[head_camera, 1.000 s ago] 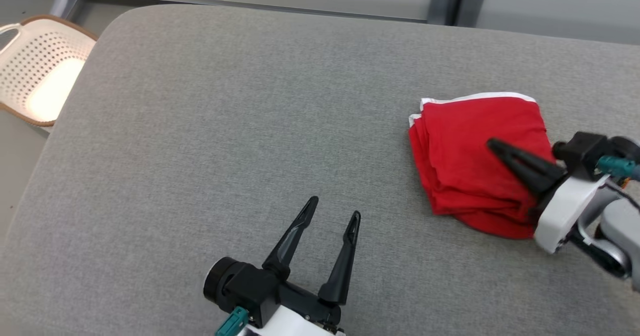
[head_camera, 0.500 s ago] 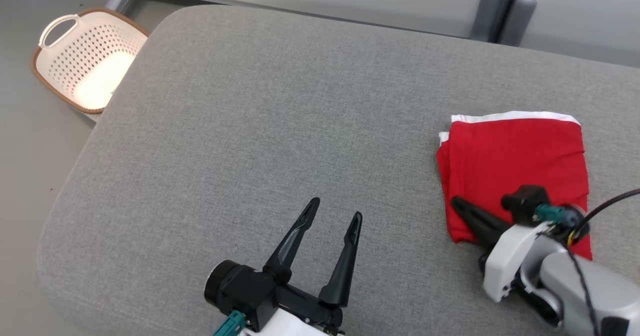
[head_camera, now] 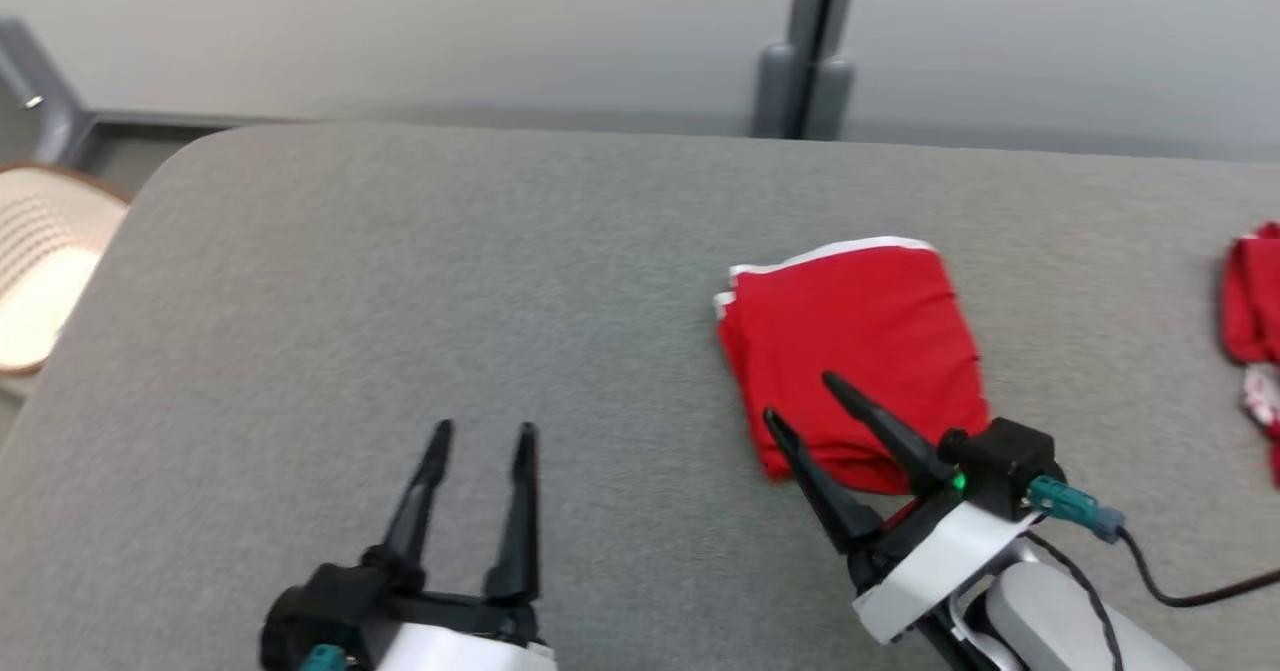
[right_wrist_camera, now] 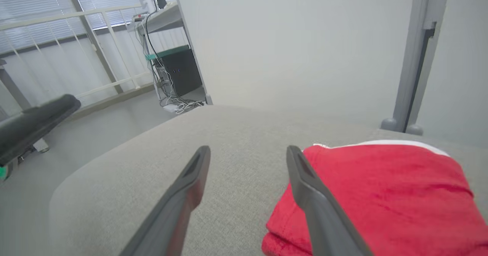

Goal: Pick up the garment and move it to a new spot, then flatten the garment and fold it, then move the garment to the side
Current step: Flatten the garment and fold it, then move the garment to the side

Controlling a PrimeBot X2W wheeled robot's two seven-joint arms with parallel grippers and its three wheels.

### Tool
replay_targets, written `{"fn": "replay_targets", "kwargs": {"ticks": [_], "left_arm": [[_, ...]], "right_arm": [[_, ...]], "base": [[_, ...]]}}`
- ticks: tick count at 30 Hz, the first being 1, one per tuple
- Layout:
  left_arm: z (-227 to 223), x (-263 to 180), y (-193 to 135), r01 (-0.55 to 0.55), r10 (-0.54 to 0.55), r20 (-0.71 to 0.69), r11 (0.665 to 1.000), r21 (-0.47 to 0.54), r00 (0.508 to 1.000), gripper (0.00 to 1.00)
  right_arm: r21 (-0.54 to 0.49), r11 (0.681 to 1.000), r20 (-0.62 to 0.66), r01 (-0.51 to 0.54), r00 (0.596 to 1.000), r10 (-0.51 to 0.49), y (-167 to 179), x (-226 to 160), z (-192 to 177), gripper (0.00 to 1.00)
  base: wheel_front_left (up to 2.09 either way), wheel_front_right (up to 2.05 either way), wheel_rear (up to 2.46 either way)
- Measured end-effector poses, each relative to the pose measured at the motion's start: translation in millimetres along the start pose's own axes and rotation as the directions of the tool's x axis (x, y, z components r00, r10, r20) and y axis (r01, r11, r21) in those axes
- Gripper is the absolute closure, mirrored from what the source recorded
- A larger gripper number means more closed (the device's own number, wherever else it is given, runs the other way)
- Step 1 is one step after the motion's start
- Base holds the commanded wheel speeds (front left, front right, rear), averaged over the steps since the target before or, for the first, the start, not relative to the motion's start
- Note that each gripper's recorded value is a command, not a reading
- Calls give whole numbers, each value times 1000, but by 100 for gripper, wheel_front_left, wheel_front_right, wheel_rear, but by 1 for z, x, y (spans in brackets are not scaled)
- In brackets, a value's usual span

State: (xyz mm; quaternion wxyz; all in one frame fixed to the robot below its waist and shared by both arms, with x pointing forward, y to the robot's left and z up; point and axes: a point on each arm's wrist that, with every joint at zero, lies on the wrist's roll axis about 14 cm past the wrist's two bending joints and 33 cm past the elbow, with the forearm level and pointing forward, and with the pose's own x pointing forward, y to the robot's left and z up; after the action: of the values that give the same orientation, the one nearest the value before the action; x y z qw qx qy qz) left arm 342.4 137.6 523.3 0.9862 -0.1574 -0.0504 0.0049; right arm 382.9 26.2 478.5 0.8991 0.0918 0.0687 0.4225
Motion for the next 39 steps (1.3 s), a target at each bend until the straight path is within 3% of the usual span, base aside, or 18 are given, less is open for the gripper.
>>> {"fn": "replay_targets", "kwargs": {"ticks": [5, 10, 14, 23, 39], "left_arm": [[4, 4, 4, 5, -6, 17, 999, 48, 1000, 0], [6, 2, 4, 22, -25, 27, 994, 108, 999, 0], [-2, -7, 9, 13, -13, 0, 988, 154, 1000, 0], [-12, -18, 20, -13, 20, -36, 984, 179, 999, 0], [-11, -27, 29, -27, 35, -35, 978, 206, 999, 0]], "right_arm": [[-50, 974, 135, 220, 968, -212, -38, -45, 33, 0], [-51, 911, 202, 410, 897, -392, -59, -96, 40, 0], [11, 863, 225, 505, 839, -495, -62, -130, 34, 0], [31, 815, 215, 579, 792, -571, -62, -163, 22, 0], [37, 825, 204, 563, 804, -558, -56, -156, 17, 0]], "base": [[0, 0, 0], [0, 0, 0], [0, 0, 0], [0, 0, 0], [0, 0, 0]]}}
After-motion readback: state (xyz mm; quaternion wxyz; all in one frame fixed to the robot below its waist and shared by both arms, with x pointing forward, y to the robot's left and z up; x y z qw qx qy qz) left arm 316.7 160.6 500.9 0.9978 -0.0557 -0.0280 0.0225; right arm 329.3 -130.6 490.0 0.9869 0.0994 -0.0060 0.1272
